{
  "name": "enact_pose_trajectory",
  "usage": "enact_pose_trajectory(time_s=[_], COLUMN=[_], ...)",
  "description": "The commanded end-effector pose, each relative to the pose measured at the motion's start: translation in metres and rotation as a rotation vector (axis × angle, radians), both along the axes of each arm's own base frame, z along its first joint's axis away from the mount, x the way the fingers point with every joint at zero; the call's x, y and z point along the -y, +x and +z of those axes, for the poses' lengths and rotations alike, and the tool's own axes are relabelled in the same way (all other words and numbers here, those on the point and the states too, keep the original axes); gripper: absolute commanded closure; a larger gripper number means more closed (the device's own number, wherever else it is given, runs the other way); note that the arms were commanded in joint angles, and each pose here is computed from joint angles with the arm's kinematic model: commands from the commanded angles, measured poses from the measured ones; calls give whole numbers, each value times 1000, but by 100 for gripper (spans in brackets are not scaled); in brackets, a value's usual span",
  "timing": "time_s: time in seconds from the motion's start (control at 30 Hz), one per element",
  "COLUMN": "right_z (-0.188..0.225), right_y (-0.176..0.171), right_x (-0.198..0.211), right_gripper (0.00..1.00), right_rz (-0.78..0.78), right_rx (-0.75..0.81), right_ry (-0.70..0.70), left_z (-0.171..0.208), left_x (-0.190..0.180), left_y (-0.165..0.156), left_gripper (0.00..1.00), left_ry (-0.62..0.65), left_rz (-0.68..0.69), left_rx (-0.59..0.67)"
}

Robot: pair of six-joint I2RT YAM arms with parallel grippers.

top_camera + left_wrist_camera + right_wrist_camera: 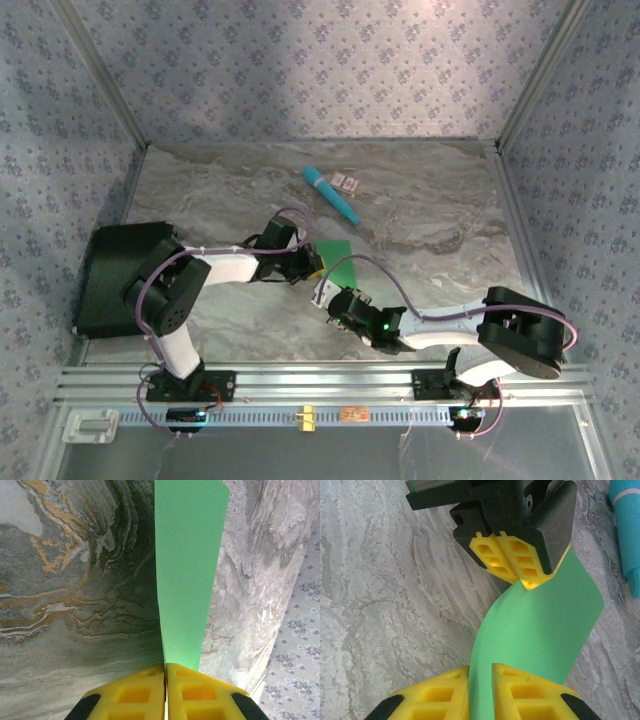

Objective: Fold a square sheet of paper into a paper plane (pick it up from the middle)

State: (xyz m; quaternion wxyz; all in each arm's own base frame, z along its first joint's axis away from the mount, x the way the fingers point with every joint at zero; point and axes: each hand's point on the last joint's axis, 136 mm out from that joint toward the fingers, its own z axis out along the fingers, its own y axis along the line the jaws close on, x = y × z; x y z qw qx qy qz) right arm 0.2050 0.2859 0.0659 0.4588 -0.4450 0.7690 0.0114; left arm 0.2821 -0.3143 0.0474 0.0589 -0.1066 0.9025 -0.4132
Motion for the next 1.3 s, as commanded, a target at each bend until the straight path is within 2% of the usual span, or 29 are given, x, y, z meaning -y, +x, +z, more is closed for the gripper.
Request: enact_pose_trajectory(time_s=[0.0,0.4,0.47,0.57,0.7,0.83,0.97,1.07,1.27], right_z=[0,-2,1,5,16,25,28,34,34], right_y=[1,2,1,-1,-4,-6,-3,-4,-7], right_x=[1,4,1,-2,-8,-11,-10,-14,-19], right_gripper=[84,98,98,99,99,100,100,100,100], right_rz=[-16,-28,-22,-14,12,34,13,40,74], right_rx=[-12,-36,-49,-89,-218,-394,-546,-660,-849], right_ry=[14,3,22,70,207,343,387,451,567], left_z=[12,16,18,19,25,39,51,60,68], left_x=[4,-7,-7,-11,-30,-48,-58,-56,-42], left_y=[1,6,7,6,8,14,19,21,27], left_gripper=[90,87,83,72,54,51,50,50,57], left_ry=[-31,-6,-2,31,116,167,207,193,151], left_rz=[-7,-20,-22,-26,7,51,63,52,6], left_rx=[18,33,42,48,82,130,165,184,199])
